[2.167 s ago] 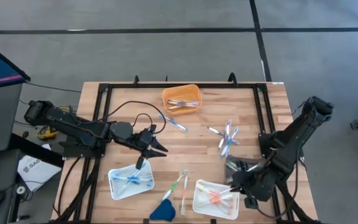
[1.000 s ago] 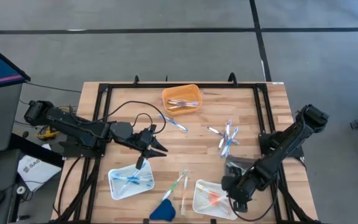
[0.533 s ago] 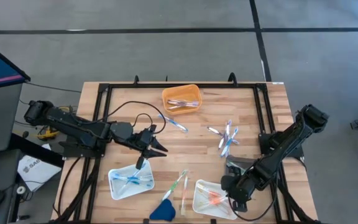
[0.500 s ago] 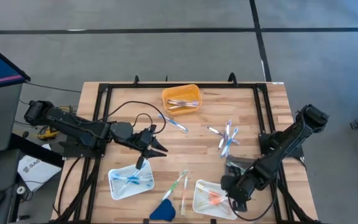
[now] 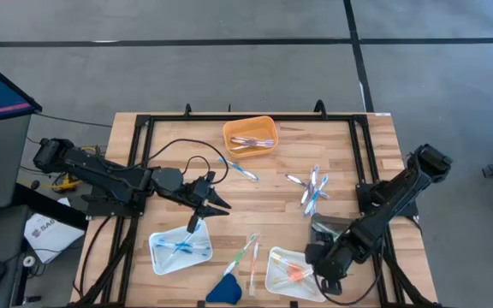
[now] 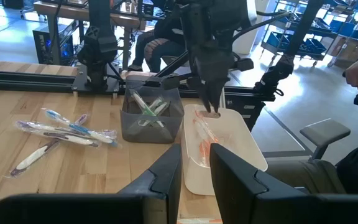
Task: Pick & Place Toothbrushes
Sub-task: Put the orange toothbrush into the right white bin
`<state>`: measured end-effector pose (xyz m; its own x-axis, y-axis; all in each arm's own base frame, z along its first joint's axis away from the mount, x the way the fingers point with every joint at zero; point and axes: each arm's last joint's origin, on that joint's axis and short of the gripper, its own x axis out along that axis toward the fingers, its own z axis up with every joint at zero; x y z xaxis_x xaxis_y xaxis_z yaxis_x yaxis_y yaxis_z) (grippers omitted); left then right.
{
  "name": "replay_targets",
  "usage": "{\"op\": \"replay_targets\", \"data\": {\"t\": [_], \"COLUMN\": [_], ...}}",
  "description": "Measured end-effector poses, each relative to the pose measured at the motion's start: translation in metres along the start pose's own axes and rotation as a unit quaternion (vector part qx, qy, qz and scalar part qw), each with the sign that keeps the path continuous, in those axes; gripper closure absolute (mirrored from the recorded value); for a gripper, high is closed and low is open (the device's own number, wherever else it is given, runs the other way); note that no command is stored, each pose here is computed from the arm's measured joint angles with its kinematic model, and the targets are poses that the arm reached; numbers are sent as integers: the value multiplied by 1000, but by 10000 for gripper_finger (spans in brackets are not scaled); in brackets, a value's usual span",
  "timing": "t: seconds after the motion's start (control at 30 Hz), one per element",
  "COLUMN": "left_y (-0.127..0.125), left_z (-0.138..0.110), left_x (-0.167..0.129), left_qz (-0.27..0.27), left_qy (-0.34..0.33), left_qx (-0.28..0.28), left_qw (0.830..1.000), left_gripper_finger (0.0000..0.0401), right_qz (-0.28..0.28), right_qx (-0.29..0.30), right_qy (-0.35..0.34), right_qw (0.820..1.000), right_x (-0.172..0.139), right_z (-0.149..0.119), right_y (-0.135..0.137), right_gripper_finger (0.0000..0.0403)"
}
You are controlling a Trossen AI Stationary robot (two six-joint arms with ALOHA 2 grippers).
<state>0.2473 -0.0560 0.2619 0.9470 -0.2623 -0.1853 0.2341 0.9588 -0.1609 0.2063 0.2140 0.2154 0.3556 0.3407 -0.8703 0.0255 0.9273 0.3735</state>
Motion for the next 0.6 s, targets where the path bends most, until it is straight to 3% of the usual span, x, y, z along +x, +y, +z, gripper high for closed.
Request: {"op": "replay_targets", "data": {"t": [0.33, 0.6], "left_y": [-1, -2], "left_z": [0, 0], "left_x": [0, 0], "left_qz": [-1, -5], "left_qy": [0, 2], "left_qx": [-2, -3], "left_qw": [1000, 1000], "left_gripper_finger": [325, 325], "right_qz": [-16, -78], "right_qx": [0, -3], "right_qy": [-7, 64], "right_qw": [1000, 995], "right_x": [6, 41], "right_z": [-1, -10], "right_y": [0, -10], "right_gripper_finger": [399, 392]}}
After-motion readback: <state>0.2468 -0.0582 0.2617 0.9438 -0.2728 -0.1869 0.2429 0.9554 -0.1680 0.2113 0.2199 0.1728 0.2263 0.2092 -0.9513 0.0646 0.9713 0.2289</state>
